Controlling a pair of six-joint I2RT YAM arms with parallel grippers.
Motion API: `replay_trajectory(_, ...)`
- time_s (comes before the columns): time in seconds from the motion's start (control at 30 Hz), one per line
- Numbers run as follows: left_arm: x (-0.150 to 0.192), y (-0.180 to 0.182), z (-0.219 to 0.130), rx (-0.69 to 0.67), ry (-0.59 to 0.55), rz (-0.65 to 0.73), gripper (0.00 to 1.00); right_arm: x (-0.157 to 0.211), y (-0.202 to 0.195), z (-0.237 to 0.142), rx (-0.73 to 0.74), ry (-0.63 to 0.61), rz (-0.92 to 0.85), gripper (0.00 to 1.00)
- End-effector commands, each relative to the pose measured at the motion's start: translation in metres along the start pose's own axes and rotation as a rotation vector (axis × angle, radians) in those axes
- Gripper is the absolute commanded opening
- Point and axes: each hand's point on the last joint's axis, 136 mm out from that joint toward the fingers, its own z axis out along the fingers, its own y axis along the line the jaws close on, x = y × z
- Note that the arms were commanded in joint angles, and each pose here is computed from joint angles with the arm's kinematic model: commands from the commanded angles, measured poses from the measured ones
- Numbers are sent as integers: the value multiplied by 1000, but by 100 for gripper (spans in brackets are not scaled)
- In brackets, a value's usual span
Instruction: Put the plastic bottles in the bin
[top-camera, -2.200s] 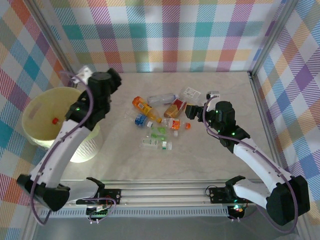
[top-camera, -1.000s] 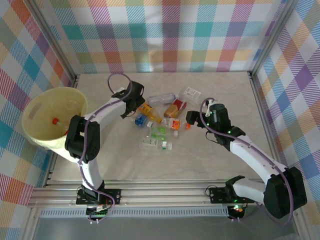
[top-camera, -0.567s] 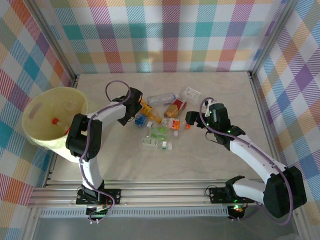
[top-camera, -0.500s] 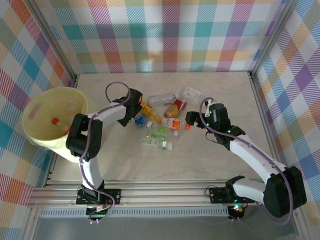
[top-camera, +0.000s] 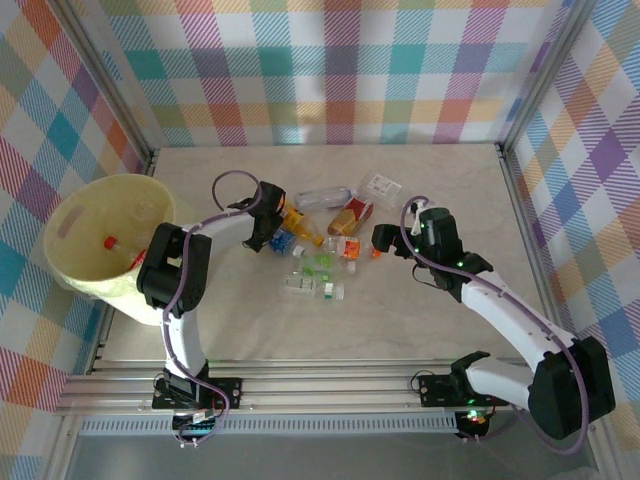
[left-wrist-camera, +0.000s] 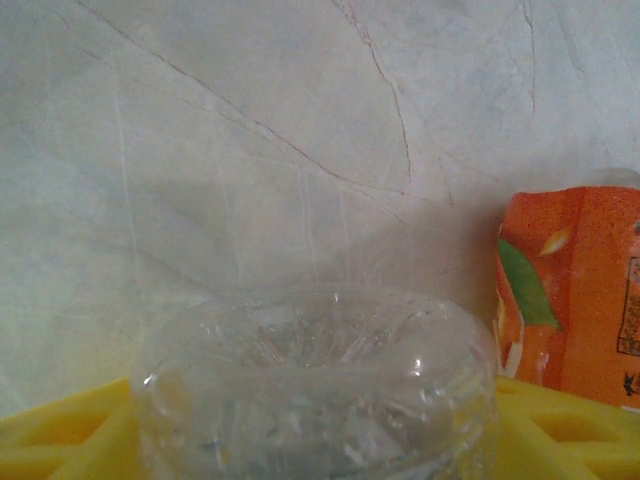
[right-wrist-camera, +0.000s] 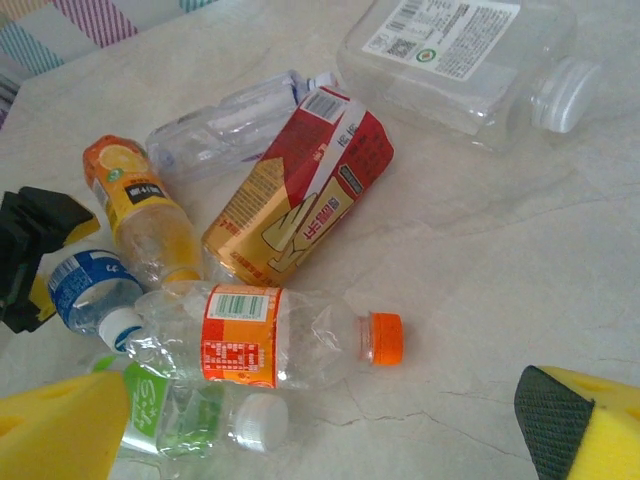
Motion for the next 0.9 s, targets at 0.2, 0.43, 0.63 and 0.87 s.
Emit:
replay_trajectory(0.2,-40,-14,-47,131,-149,13,59,-27,12,-28,-68,-173,-53,100)
replay_trajectory(0.43,-50,-39,-104,252,-193,151,55,-30,16,-29,-71,-178,-136,100)
replay_trajectory(0.63,-58,-67,-162,441,-223,256,53,-33,-7,-19,84,-131,-32,100)
replay_trajectory(0.87,-74,-78,-231,600,-292,322,51,-29,13,-9,-15,-69,-65,100)
